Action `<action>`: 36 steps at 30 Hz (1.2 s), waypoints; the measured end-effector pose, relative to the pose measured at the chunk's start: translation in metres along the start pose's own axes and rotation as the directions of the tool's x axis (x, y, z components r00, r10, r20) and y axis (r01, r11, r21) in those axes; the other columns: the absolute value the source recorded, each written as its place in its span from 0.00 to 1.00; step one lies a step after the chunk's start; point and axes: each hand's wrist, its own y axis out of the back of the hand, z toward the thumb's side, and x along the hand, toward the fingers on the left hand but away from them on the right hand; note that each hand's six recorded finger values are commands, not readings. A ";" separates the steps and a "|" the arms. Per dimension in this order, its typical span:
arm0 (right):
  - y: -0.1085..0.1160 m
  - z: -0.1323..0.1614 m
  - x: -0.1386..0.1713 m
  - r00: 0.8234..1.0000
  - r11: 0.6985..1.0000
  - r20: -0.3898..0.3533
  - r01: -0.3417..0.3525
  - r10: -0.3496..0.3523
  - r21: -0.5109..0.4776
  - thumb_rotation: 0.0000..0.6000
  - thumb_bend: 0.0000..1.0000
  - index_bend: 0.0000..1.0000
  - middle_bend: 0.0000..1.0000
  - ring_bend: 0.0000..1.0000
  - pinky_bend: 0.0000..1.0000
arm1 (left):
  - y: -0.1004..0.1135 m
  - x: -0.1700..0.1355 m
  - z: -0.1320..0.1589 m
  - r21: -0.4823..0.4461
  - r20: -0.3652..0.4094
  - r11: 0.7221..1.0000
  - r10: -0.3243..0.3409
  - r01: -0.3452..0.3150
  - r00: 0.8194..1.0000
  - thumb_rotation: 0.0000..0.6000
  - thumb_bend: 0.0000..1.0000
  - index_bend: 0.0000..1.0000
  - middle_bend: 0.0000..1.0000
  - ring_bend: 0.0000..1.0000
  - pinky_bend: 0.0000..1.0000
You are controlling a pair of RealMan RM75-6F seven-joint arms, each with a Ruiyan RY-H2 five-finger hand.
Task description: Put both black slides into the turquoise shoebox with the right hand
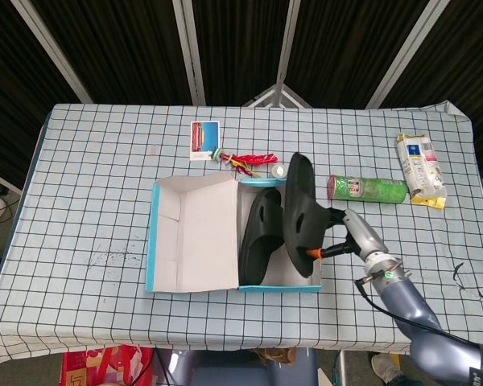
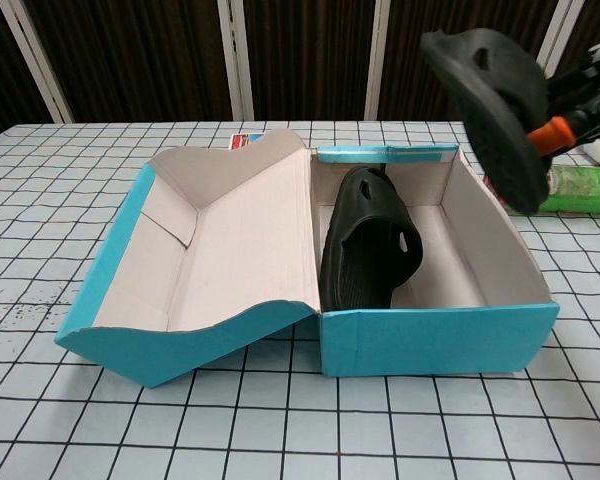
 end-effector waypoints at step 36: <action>-0.057 -0.008 -0.026 0.955 0.977 0.210 -0.201 0.212 -0.072 1.00 0.50 0.50 0.50 0.33 0.10 | 0.001 0.000 -0.002 -0.008 0.000 1.000 -0.001 0.001 1.000 1.00 0.37 0.08 0.00 0.00 0.09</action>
